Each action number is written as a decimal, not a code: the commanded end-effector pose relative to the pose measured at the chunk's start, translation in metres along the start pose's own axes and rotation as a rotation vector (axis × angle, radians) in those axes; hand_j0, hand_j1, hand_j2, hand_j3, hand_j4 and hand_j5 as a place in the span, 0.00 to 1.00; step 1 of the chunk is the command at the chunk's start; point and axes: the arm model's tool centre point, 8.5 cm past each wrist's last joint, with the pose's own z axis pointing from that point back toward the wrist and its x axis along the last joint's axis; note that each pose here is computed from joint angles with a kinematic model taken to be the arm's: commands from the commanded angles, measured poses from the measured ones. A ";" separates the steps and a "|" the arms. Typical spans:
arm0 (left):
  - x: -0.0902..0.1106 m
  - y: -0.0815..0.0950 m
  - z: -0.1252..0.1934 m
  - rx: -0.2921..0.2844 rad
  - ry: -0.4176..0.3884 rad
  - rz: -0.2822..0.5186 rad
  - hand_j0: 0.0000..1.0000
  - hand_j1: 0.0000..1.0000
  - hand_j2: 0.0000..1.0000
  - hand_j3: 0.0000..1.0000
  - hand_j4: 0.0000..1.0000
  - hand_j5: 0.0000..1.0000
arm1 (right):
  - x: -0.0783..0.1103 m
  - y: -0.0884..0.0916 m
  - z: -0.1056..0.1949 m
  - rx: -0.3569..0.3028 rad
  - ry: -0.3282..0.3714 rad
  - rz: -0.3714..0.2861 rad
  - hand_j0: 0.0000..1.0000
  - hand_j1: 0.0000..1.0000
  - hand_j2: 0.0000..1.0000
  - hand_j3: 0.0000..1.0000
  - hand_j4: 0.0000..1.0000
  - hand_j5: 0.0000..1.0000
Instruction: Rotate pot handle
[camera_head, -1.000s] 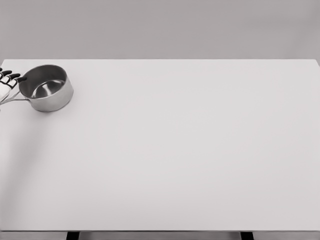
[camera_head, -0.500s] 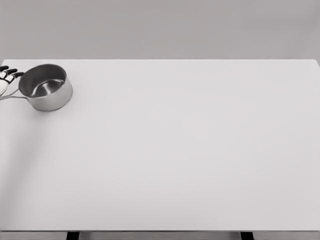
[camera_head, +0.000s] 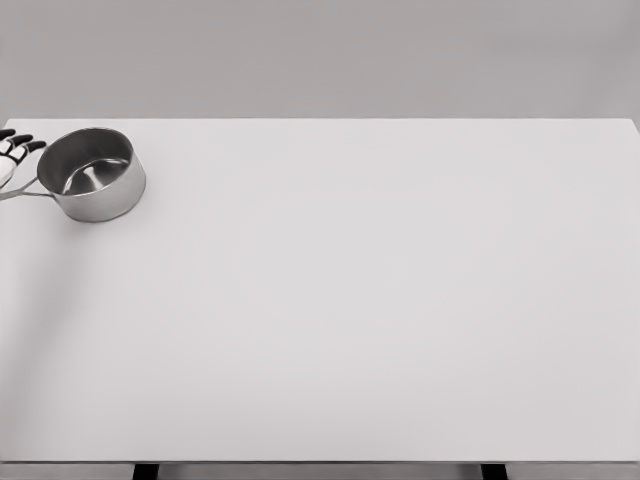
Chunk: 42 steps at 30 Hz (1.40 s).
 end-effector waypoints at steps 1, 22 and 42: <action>-0.002 -0.003 0.001 -0.007 0.006 0.002 1.00 1.00 1.00 1.00 1.00 1.00 | 0.000 0.000 0.000 0.000 0.000 0.000 1.00 1.00 1.00 1.00 1.00 1.00; -0.004 -0.006 -0.008 -0.005 0.032 0.034 1.00 1.00 1.00 1.00 1.00 1.00 | 0.000 0.000 0.000 0.000 0.000 0.000 1.00 1.00 1.00 1.00 1.00 1.00; -0.002 0.002 -0.020 0.015 0.039 0.020 1.00 1.00 1.00 1.00 1.00 1.00 | 0.000 0.000 0.000 0.000 0.000 0.000 1.00 1.00 1.00 1.00 1.00 1.00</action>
